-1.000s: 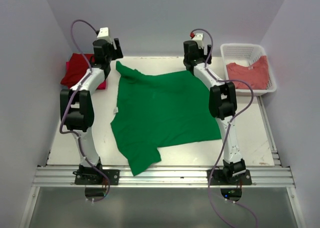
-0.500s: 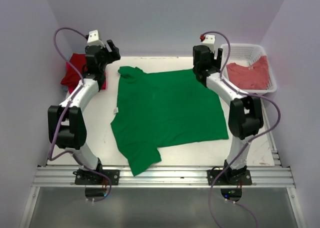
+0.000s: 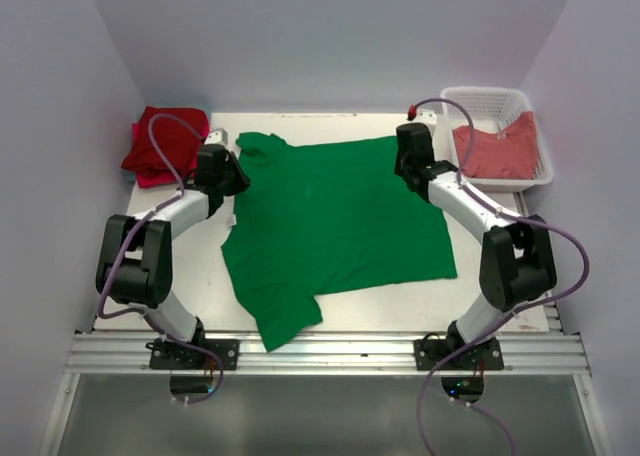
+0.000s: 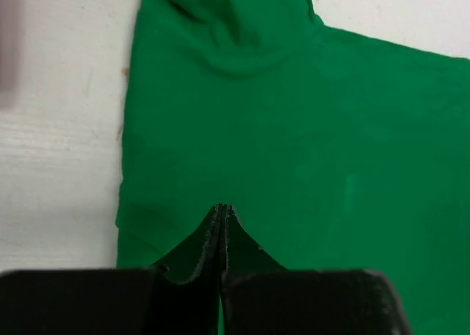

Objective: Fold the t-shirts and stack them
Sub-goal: Flatten out the tshirt

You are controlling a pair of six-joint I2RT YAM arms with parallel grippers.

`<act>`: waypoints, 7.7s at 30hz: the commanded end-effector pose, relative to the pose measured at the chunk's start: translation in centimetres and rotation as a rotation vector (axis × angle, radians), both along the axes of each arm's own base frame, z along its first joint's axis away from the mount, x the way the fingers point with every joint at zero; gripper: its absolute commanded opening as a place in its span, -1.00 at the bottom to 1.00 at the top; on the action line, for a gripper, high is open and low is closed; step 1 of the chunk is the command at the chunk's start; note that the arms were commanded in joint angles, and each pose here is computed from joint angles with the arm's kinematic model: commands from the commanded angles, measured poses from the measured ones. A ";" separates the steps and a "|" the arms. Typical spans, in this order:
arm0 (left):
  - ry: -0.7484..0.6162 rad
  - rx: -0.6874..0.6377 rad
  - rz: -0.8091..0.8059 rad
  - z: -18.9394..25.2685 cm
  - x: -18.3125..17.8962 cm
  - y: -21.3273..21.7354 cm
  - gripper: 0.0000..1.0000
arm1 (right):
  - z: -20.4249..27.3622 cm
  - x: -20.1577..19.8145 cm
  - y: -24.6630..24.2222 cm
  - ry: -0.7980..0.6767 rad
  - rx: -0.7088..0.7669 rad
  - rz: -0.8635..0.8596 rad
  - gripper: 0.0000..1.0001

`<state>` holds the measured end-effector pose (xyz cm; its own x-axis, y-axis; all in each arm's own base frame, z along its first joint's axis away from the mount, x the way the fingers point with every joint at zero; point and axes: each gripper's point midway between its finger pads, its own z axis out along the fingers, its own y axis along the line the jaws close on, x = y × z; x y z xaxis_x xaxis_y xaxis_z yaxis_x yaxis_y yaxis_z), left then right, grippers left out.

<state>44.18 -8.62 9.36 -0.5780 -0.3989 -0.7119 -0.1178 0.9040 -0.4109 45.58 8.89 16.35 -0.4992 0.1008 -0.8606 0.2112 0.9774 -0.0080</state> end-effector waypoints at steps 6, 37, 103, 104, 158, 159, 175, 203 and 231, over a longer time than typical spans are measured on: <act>-0.027 -0.049 -0.144 -1.7 0.9 -5.8 -1.00 | -6.1 -0.2 3.3 0.162 0.100 0.076 -1.00; 0.147 -0.206 -0.519 -9.9 0.5 -18.4 -1.00 | -11.8 -0.9 4.9 0.318 0.080 0.076 -1.00; 0.756 0.238 -0.104 -4.6 -26.1 -3.4 0.11 | -8.3 -16.1 1.3 0.362 0.088 0.008 0.54; 0.766 0.244 -0.115 -4.7 -26.6 -3.6 0.11 | -8.5 -16.2 1.1 0.366 0.090 -0.001 0.55; 0.636 0.220 -0.189 -3.4 -28.1 -5.4 -1.00 | -14.8 -23.5 -2.4 0.391 0.259 -0.308 -1.00; 0.619 0.233 -0.174 -3.1 -27.7 -5.1 -1.00 | -14.5 -23.5 -2.2 0.389 0.263 -0.287 -1.00; -0.391 0.135 -0.121 26.0 -18.0 -4.4 -1.00 | 17.9 -17.1 -1.2 -0.363 0.178 0.162 -1.00; -0.825 0.360 -0.135 43.6 8.8 -4.3 -1.00 | 34.6 5.1 -1.1 -0.573 -0.101 0.041 -1.00; -1.168 0.189 -0.291 51.3 -22.6 -0.7 -1.00 | 41.1 -22.3 -0.5 -1.018 0.112 0.508 -1.00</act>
